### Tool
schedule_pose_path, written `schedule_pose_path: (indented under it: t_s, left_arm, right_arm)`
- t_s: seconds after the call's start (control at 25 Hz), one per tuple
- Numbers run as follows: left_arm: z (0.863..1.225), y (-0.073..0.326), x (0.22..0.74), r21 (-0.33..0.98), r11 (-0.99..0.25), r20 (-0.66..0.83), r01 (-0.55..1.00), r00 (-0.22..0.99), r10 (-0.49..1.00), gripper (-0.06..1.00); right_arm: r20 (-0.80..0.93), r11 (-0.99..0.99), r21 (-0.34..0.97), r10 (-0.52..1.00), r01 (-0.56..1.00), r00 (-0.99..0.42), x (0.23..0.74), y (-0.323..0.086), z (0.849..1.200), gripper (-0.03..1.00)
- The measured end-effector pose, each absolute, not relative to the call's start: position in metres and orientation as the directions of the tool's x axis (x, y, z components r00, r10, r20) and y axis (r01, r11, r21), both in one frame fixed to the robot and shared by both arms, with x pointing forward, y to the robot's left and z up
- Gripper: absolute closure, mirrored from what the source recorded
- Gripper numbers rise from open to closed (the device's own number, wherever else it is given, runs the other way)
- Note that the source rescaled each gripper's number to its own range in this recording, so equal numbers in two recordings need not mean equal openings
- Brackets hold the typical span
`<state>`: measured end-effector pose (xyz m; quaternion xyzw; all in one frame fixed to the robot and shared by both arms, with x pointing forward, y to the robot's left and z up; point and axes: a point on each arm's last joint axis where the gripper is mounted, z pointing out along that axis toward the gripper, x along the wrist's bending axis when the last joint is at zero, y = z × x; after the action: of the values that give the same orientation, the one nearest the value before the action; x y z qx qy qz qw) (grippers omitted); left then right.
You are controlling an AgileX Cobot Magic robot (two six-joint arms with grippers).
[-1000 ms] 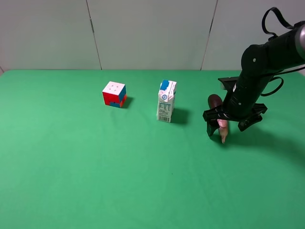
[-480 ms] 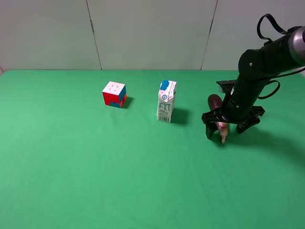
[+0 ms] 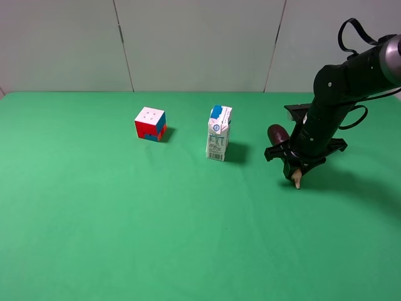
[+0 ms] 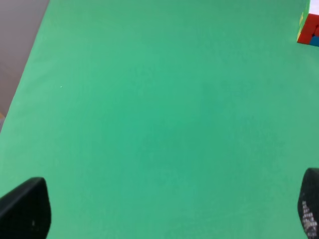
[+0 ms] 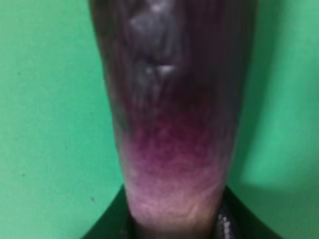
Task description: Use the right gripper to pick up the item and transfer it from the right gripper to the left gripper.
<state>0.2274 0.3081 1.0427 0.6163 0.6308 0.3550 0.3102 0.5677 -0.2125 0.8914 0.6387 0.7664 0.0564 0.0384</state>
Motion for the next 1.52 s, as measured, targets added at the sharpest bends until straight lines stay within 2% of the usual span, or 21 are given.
schedule_pose_path:
  t_s: [0.64, 1.08, 1.52]
  left_arm:
    - [1.043, 0.308, 0.227, 0.830, -0.012, 0.046, 0.557, -0.048, 0.998, -0.03]
    - [1.043, 0.308, 0.227, 0.830, -0.012, 0.046, 0.557, -0.048, 0.998, -0.03]
    - [1.043, 0.308, 0.227, 0.830, -0.013, 0.047, 0.557, -0.047, 0.998, -0.03]
  right_arm:
    - [0.014, 0.177, 0.138, 0.983, 0.975, -0.181, 0.567, -0.213, 0.896, 0.97]
    - [0.008, 0.230, 0.217, 0.972, 0.949, -0.237, 0.551, -0.217, 0.959, 0.97]
    - [0.025, 0.221, 0.281, 0.971, 0.934, -0.237, 0.512, -0.225, 1.030, 0.97]
